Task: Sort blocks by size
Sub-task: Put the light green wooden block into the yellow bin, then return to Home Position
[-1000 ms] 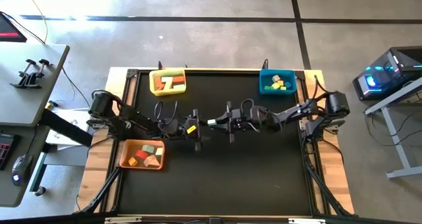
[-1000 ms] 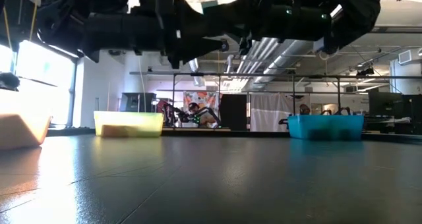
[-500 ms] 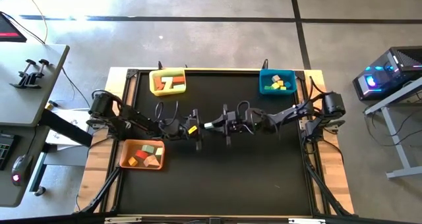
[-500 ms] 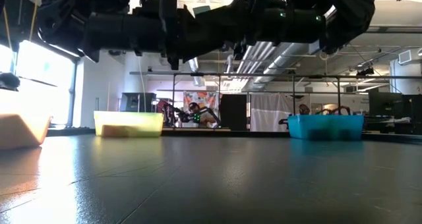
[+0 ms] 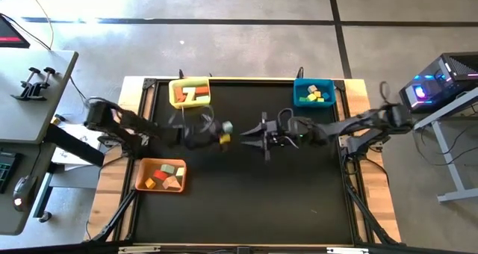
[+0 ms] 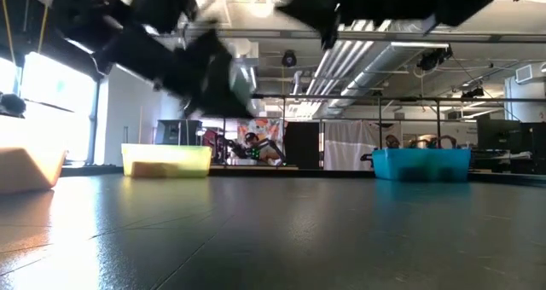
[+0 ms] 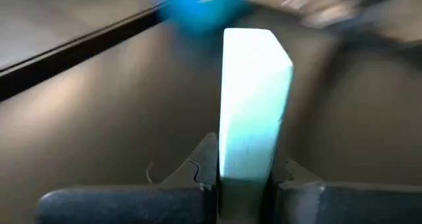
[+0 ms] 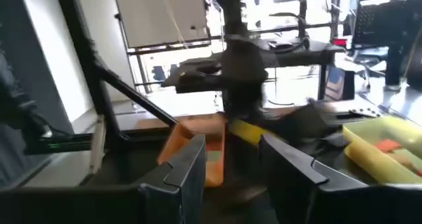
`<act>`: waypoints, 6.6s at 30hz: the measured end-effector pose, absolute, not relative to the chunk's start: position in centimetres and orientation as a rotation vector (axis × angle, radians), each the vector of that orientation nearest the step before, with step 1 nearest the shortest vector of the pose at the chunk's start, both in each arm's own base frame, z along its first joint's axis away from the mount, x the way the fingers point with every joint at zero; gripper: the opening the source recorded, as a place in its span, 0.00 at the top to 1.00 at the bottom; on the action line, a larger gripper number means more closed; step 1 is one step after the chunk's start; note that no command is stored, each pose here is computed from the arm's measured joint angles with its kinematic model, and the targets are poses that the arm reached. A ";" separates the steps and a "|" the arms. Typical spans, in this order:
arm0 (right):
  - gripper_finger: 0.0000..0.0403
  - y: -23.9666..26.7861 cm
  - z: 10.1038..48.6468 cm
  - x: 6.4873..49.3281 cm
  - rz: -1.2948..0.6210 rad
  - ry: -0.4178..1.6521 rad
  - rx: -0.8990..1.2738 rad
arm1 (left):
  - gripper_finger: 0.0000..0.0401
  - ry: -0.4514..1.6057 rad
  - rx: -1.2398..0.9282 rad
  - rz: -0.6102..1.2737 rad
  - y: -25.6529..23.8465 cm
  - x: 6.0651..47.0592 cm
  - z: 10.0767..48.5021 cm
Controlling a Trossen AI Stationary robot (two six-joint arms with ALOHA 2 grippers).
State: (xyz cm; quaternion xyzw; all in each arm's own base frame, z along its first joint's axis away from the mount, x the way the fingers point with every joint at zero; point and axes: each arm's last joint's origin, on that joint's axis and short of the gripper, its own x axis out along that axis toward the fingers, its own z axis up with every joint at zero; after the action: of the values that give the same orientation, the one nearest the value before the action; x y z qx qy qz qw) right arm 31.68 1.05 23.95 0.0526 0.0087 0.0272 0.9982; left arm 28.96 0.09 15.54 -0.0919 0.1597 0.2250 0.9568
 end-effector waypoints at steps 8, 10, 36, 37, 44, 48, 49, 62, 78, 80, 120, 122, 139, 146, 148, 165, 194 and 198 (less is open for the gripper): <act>0.65 2.2 25.6 30.0 0.052 0.062 0.075 | 0.92 0.616 -0.293 0.939 10.1 22.7 16.6; 0.65 2.5 25.3 30.0 0.064 0.088 0.073 | 0.91 0.589 -0.365 0.949 11.8 21.9 17.2; 0.65 4.5 27.1 17.3 -0.233 0.387 0.016 | 0.59 0.460 -0.311 0.749 9.2 16.4 22.2; 0.65 4.5 26.4 16.9 -0.207 0.387 0.036 | 0.60 0.433 -0.309 0.697 8.4 16.2 22.1; 0.71 3.3 22.0 14.6 -0.089 0.221 0.199 | 0.71 0.104 -0.389 0.247 4.7 14.8 20.5; 0.77 2.6 20.7 13.4 -0.053 0.093 0.210 | 0.79 0.020 -0.396 0.252 4.5 13.1 19.3; 0.78 2.4 20.6 13.1 -0.047 0.068 0.216 | 0.81 0.005 -0.395 0.256 4.5 12.7 19.3; 0.85 2.0 17.7 11.0 0.056 -0.080 0.209 | 0.95 -0.008 -0.340 0.306 4.3 8.7 18.8; 0.85 0.4 18.8 8.9 -0.060 0.038 0.188 | 1.00 0.052 -0.272 0.345 4.8 7.4 18.1; 0.85 0.6 18.9 8.9 -0.001 0.012 0.217 | 1.00 0.054 -0.255 0.319 4.7 7.4 18.1; 0.85 0.8 17.1 9.7 -0.067 -0.066 0.246 | 1.00 -0.038 -0.069 -0.053 -0.3 9.9 17.1; 0.85 0.7 17.1 9.6 -0.086 -0.067 0.246 | 1.00 -0.051 -0.066 -0.010 -0.8 9.8 17.2; 0.85 0.7 17.1 9.7 -0.082 -0.066 0.288 | 1.00 -0.066 0.049 -0.035 -0.7 9.7 17.3; 0.85 0.6 17.1 9.7 -0.090 -0.061 0.221 | 1.00 -0.124 0.019 -0.035 0.2 9.7 17.9; 0.85 0.7 17.1 9.7 -0.086 -0.059 0.212 | 1.00 -0.128 0.017 -0.018 0.4 9.7 17.9; 0.85 0.7 17.1 9.7 -0.073 -0.054 0.190 | 1.00 -0.001 -0.016 0.060 0.7 9.8 16.7; 0.85 0.7 17.1 9.7 -0.074 -0.055 0.190 | 1.00 -0.001 -0.128 0.060 0.7 9.8 16.7; 0.85 0.7 17.1 9.7 -0.074 -0.055 0.190 | 1.00 -0.001 -0.128 0.060 0.7 9.8 16.7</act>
State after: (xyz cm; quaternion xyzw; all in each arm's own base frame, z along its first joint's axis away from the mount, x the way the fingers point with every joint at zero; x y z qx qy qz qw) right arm 9.67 0.70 17.07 0.0949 -0.0272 -0.0368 0.9944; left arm 9.84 0.72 16.66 -0.0642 -0.0003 0.0302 0.9975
